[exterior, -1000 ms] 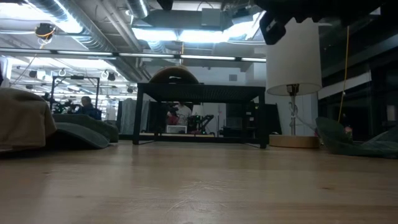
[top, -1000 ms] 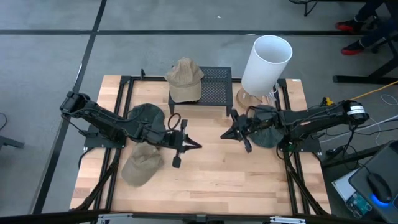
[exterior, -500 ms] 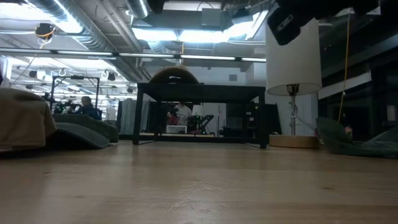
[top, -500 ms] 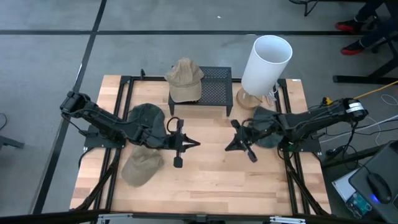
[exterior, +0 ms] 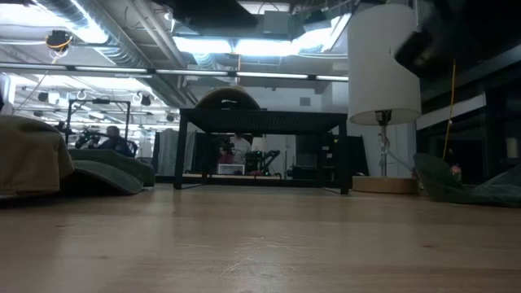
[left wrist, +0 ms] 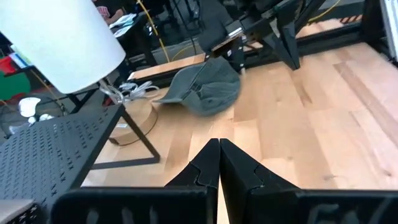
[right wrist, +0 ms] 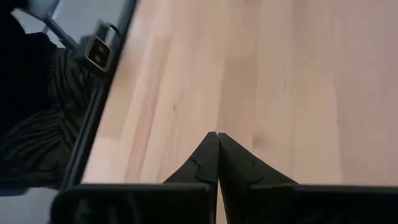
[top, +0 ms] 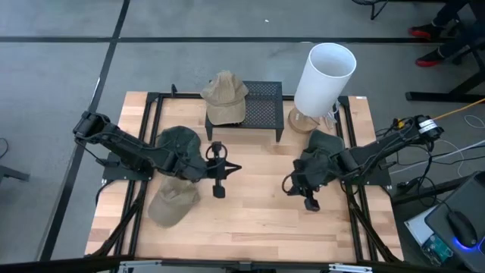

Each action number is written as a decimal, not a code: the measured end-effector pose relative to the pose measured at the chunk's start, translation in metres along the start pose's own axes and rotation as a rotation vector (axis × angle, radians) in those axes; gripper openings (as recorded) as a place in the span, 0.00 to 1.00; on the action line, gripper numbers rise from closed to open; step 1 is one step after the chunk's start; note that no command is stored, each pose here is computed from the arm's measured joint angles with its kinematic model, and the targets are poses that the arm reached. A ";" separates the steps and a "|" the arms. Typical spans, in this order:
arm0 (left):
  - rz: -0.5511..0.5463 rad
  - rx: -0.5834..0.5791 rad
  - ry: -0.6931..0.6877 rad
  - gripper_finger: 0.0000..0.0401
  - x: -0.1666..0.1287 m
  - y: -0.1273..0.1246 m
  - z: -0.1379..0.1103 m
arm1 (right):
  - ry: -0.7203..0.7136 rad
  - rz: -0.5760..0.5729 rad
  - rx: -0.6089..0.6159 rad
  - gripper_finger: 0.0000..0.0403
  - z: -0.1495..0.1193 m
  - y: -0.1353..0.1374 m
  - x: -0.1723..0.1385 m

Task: Pick & Place hat
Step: Put the right dark green cap on the shelf

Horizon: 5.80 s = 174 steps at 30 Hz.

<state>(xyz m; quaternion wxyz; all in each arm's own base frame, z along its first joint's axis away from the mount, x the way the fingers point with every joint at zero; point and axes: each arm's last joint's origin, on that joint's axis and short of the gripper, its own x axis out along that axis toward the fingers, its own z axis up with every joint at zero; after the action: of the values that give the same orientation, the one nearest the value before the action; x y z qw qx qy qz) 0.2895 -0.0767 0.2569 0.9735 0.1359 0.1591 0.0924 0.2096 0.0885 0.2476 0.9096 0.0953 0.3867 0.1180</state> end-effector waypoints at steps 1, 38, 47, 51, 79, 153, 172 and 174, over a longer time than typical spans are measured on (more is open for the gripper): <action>0.003 0.004 0.007 0.01 0.001 0.001 -0.001 | 0.034 -0.001 0.045 0.02 -0.003 0.000 0.000; -0.024 -0.072 0.068 0.01 0.014 0.027 -0.011 | 0.679 -0.483 0.256 0.46 -0.064 -0.028 0.025; -0.044 -0.071 0.062 0.01 0.011 0.019 -0.009 | 0.857 -0.626 0.187 0.48 -0.079 -0.036 0.041; -0.052 -0.068 0.060 0.01 0.010 0.017 -0.009 | 0.859 -0.630 0.188 0.48 -0.081 -0.037 0.049; -0.065 -0.120 0.134 0.00 0.008 0.013 -0.016 | 0.896 -0.780 0.297 0.18 -0.082 -0.071 0.063; -0.243 -0.132 0.097 0.00 0.005 0.004 -0.012 | 0.087 0.591 0.202 0.02 0.035 -0.049 0.067; -0.243 -0.134 0.095 0.01 0.005 0.004 -0.012 | 0.165 0.652 0.357 0.35 0.019 -0.077 0.064; -0.242 -0.135 0.095 0.01 0.005 0.004 -0.012 | 0.172 0.652 0.387 0.37 0.019 -0.085 0.062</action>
<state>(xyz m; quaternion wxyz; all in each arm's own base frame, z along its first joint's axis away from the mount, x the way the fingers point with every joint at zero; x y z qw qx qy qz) 0.2901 -0.0688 0.2460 0.9758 0.0455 0.2138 -0.0090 0.2769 0.0236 0.1955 0.7540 0.3728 0.4260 0.3331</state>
